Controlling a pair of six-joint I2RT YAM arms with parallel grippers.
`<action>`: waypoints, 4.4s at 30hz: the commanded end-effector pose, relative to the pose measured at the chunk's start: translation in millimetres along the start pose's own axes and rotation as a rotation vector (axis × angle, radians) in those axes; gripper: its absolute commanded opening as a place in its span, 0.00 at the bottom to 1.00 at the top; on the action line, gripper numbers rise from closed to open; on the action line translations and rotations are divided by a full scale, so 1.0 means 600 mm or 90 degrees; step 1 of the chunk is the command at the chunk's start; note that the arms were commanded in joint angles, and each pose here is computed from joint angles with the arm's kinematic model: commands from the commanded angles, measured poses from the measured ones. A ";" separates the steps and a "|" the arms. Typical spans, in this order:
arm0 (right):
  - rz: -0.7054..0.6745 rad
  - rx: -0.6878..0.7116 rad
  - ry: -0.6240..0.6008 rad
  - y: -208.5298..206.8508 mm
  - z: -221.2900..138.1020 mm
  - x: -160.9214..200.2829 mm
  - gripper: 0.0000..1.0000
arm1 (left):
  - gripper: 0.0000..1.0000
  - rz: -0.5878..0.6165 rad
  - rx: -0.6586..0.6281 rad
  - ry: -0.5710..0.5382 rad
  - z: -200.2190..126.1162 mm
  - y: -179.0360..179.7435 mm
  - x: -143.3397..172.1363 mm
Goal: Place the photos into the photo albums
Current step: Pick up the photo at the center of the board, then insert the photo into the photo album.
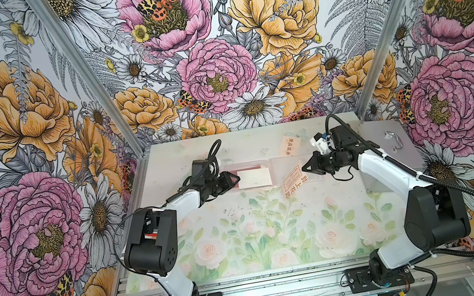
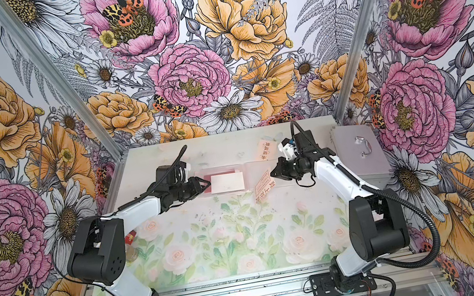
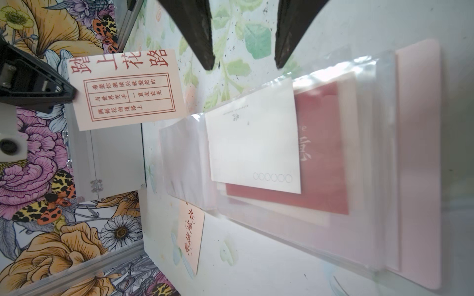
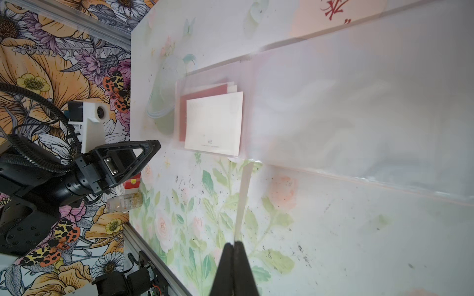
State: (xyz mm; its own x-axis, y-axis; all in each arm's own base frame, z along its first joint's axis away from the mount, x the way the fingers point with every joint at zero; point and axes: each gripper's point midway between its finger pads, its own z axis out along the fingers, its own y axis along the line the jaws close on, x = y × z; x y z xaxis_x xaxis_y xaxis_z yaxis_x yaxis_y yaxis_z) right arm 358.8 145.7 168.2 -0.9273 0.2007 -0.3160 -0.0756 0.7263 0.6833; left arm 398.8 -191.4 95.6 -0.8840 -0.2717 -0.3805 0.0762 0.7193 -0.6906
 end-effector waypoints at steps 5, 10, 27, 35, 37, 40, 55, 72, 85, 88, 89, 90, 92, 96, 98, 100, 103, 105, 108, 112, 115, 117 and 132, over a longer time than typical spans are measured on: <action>-0.053 -0.024 -0.055 0.036 -0.013 -0.057 0.00 | 0.42 -0.006 -0.020 -0.039 -0.030 0.033 -0.032; -0.057 -0.037 -0.087 0.040 -0.003 -0.086 0.00 | 0.43 -0.026 -0.025 -0.045 -0.032 0.055 -0.045; -0.070 -0.053 -0.124 0.011 0.063 -0.122 0.00 | 0.44 -0.062 -0.048 -0.055 -0.033 0.117 -0.074; -0.066 -0.063 -0.126 0.000 0.079 -0.116 0.00 | 0.44 -0.069 -0.055 -0.056 -0.032 0.130 -0.079; -0.063 -0.067 -0.124 -0.003 0.087 -0.119 0.00 | 0.44 -0.066 -0.052 -0.057 -0.031 0.126 -0.082; -0.055 -0.082 -0.131 -0.005 0.099 -0.127 0.00 | 0.44 -0.074 -0.057 -0.039 -0.012 0.138 -0.073; -0.007 -0.061 -0.094 -0.055 0.142 -0.100 0.00 | 0.44 -0.076 -0.056 -0.015 0.013 0.143 -0.062; 0.030 -0.039 -0.042 -0.068 0.216 -0.069 0.00 | 0.43 -0.067 -0.048 -0.005 0.024 0.130 -0.057; -0.014 -0.042 -0.016 -0.025 0.217 -0.079 0.00 | 0.43 -0.064 -0.046 -0.009 0.016 0.125 -0.058; -0.020 -0.035 0.018 -0.023 0.209 -0.066 0.00 | 0.44 -0.065 -0.047 -0.009 0.016 0.126 -0.058; -0.021 -0.030 0.028 -0.025 0.206 -0.061 0.00 | 0.44 -0.064 -0.046 -0.009 0.016 0.125 -0.059; -0.023 -0.025 0.032 -0.026 0.203 -0.058 0.00 | 0.44 -0.063 -0.045 -0.010 0.016 0.125 -0.060; -0.027 -0.020 0.034 -0.024 0.195 -0.055 0.00 | 0.43 -0.062 -0.044 -0.011 0.015 0.123 -0.061; -0.028 -0.021 0.033 -0.019 0.183 -0.054 0.00 | 0.44 -0.063 -0.045 -0.011 0.014 0.125 -0.062; -0.030 -0.022 0.028 -0.015 0.178 -0.059 0.00 | 0.43 -0.063 -0.044 -0.009 0.015 0.123 -0.060; -0.027 -0.023 0.030 -0.016 0.184 -0.062 0.00 | 0.44 -0.062 -0.044 -0.011 0.015 0.123 -0.063; -0.025 -0.032 0.044 -0.011 0.203 -0.064 0.00 | 0.44 -0.061 -0.041 -0.011 0.015 0.120 -0.064; -0.024 -0.030 0.046 -0.013 0.215 -0.070 0.00 | 0.44 -0.060 -0.041 -0.010 0.015 0.120 -0.062; -0.017 -0.032 0.052 -0.017 0.236 -0.079 0.00 | 0.44 -0.061 -0.044 -0.009 0.013 0.123 -0.059; -0.014 -0.029 0.053 -0.021 0.254 -0.096 0.00 | 0.43 -0.061 -0.046 -0.009 0.011 0.124 -0.058; -0.017 -0.035 0.056 -0.016 0.267 -0.103 0.00 | 0.44 -0.061 -0.047 -0.010 0.011 0.124 -0.058; -0.019 -0.040 0.064 -0.011 0.279 -0.103 0.00 | 0.43 -0.061 -0.046 -0.010 0.013 0.123 -0.059; -0.066 -0.049 0.105 0.063 0.387 -0.081 0.00 | 0.43 -0.049 -0.041 -0.018 -0.002 0.101 -0.066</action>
State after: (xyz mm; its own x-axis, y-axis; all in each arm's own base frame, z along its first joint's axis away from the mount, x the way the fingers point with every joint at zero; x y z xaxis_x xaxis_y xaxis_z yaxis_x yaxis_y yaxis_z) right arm 484.3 304.6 58.7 -0.9597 0.0217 -0.2802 -0.1917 0.6784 0.7092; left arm 433.2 -129.2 43.5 -0.8821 -0.3742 -0.2862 -0.0951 0.7364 -0.6698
